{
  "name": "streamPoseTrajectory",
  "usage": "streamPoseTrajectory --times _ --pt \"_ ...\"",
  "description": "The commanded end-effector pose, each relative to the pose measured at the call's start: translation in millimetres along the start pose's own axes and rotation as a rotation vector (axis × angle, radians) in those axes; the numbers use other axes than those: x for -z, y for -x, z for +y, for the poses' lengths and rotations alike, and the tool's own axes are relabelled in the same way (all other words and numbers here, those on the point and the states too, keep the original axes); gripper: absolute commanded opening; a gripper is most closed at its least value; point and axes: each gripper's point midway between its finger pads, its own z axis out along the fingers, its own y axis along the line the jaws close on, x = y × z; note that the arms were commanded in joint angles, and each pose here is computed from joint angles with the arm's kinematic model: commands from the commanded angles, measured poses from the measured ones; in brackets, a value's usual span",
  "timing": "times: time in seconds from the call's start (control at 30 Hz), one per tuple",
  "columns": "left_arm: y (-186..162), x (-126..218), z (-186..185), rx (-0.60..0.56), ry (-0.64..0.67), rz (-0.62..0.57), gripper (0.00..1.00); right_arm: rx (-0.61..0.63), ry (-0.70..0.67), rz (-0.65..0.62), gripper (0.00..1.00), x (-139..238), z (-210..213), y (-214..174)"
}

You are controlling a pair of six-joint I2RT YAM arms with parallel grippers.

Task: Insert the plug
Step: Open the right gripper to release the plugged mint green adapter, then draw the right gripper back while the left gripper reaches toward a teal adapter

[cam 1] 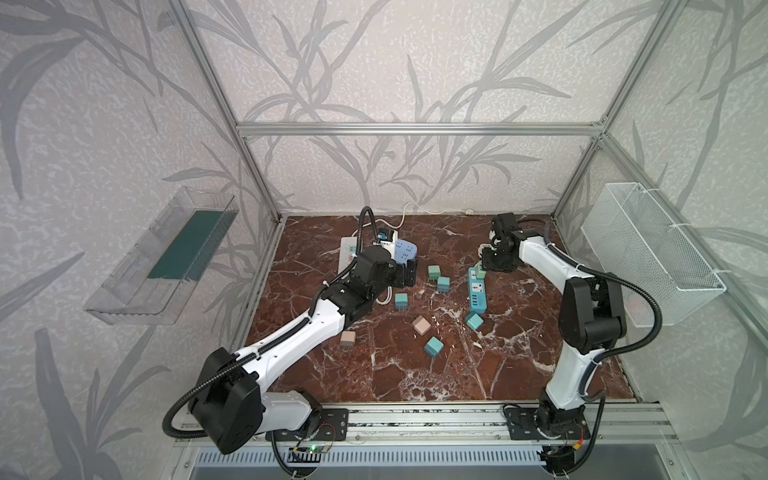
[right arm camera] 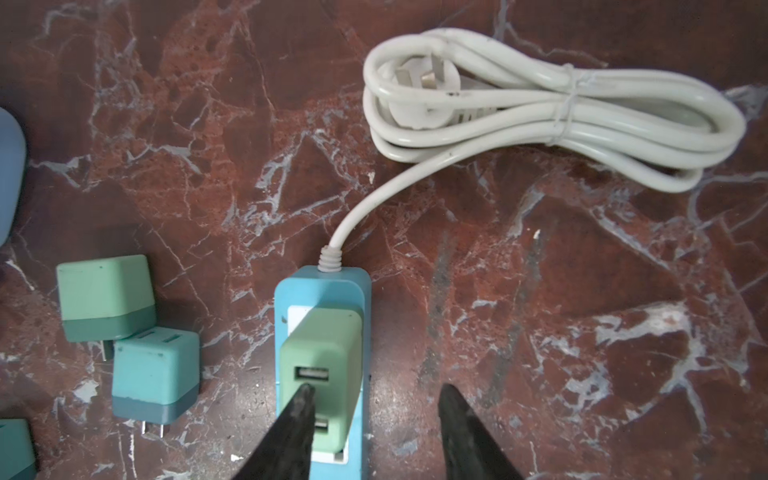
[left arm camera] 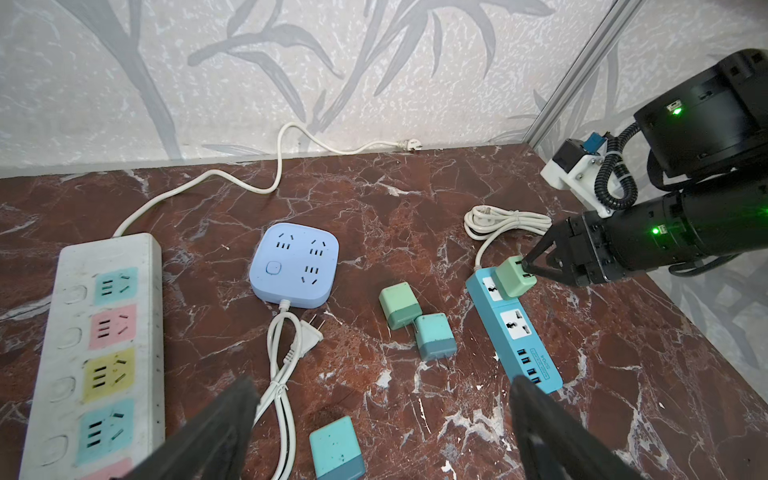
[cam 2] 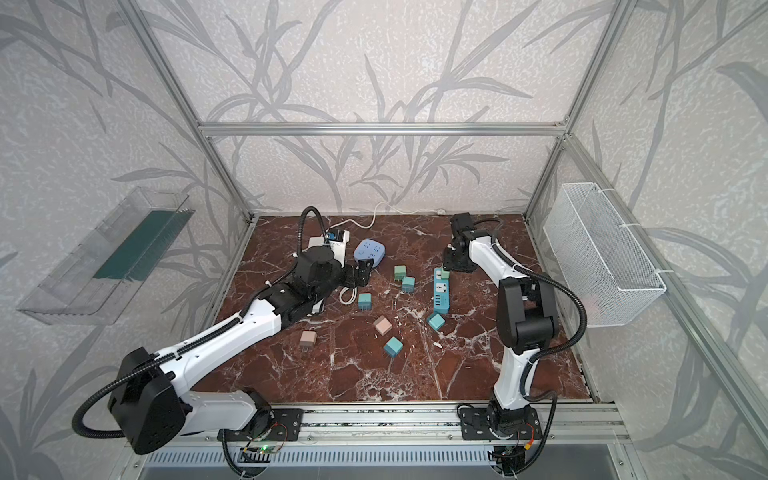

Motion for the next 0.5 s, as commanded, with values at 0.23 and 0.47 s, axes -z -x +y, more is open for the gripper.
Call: streamPoseTrajectory --times 0.23,0.47 --pt "-1.0 -2.6 3.1 0.019 0.012 -0.004 0.95 0.003 -0.016 0.054 0.47 1.5 -7.5 -16.0" --pt "-0.9 -3.5 12.0 0.062 0.059 -0.019 0.9 -0.003 0.047 -0.108 0.57 76.2 11.1 1.7"
